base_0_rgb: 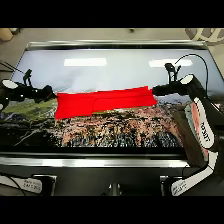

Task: Fold the shirts.

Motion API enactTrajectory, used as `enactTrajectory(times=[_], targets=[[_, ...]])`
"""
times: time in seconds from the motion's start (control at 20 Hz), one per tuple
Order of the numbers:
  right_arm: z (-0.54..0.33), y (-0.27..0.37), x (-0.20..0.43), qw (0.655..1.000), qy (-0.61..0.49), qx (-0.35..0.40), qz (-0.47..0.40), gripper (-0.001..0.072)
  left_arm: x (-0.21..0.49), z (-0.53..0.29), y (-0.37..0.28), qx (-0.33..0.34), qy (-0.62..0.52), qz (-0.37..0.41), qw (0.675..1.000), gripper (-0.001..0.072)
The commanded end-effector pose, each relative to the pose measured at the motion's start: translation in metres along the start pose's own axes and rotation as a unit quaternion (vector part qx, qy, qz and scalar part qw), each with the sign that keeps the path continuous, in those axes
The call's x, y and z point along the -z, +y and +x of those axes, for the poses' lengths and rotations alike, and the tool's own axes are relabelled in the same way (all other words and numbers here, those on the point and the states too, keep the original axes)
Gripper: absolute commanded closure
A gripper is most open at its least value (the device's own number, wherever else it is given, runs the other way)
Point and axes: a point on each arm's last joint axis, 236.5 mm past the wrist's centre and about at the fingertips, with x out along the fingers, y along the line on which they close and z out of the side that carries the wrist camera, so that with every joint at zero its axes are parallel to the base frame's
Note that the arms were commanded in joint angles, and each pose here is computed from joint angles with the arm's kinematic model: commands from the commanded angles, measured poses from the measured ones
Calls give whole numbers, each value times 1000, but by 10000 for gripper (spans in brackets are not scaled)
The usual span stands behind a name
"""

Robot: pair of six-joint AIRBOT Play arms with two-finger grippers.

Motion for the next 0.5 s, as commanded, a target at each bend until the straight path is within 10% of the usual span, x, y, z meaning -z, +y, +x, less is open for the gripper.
enactTrajectory(times=[0.0, 0.1, 0.2, 0.25, 0.45], targets=[[23, -3, 8, 999, 5, -11, 34, 698, 1, 26, 17, -3, 16, -32, 999, 667], [31, 5, 10, 999, 10, -14, 28, 676, 9, 33, 21, -3, 32, -63, 997, 628], [31, 16, 5, 999, 4, -22, 25, 302, 13, 31, 18, 3, 45, -65, 997, 248], [25, 21, 1, 999, -2, -31, 23, 79, 13, 26, 14, 7, 50, -58, 997, 186], [-9, -7, -5, 999, -14, -15, 39, 5, -2, -13, -20, 26, 32, 23, 999, 192]])
